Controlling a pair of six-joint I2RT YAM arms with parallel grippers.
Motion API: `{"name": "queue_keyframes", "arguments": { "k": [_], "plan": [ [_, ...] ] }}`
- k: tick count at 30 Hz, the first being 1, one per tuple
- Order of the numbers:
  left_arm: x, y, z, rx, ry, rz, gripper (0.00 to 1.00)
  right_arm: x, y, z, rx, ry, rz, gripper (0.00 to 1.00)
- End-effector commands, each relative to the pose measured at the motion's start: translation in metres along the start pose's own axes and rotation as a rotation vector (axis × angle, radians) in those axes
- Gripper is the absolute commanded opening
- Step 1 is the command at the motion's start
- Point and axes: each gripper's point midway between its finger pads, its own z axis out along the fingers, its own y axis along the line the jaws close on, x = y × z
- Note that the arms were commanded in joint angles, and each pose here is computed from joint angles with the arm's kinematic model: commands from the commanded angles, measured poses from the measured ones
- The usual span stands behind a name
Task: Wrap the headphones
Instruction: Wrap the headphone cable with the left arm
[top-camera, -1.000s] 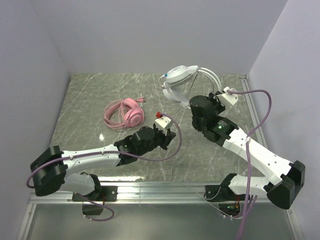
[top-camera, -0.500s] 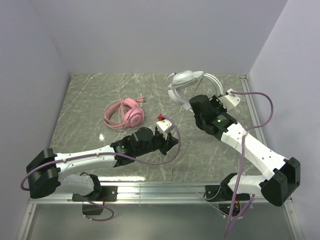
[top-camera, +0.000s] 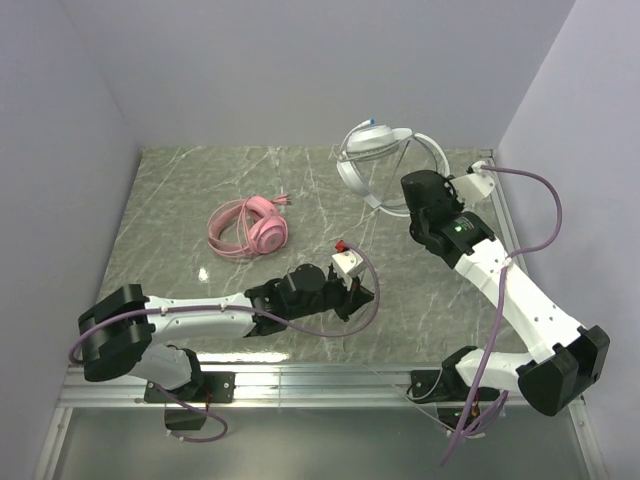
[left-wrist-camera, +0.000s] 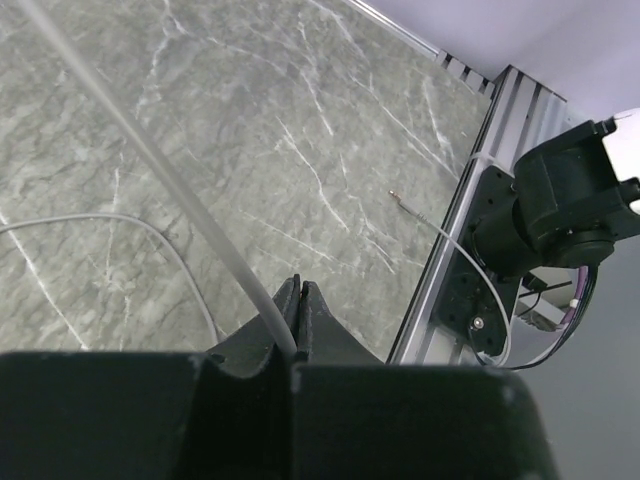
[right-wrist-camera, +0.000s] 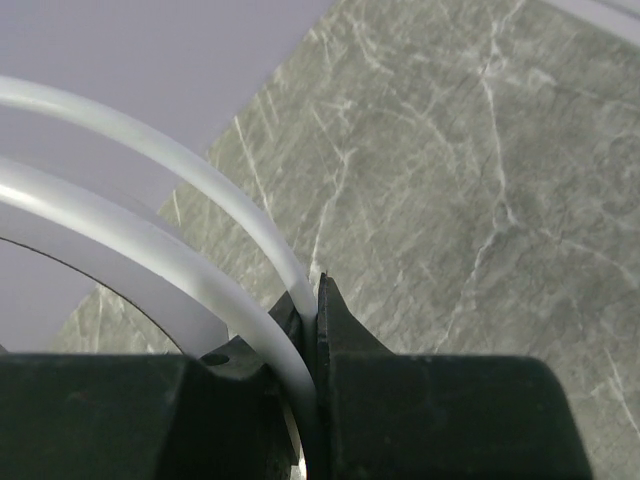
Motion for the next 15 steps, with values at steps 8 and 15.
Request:
{"name": "queue_keyframes", "arguments": {
  "k": [8, 15],
  "plan": [
    [0.010, -0.041, 0.014, 0.100, 0.019, 0.000, 0.01, -0.058, 0.036, -0.011, -0.150, -0.019, 0.312, 0.00],
    [-0.007, -0.065, 0.001, 0.134, 0.002, 0.031, 0.00, -0.056, 0.029, -0.003, -0.117, -0.040, 0.299, 0.00]
  ]
}}
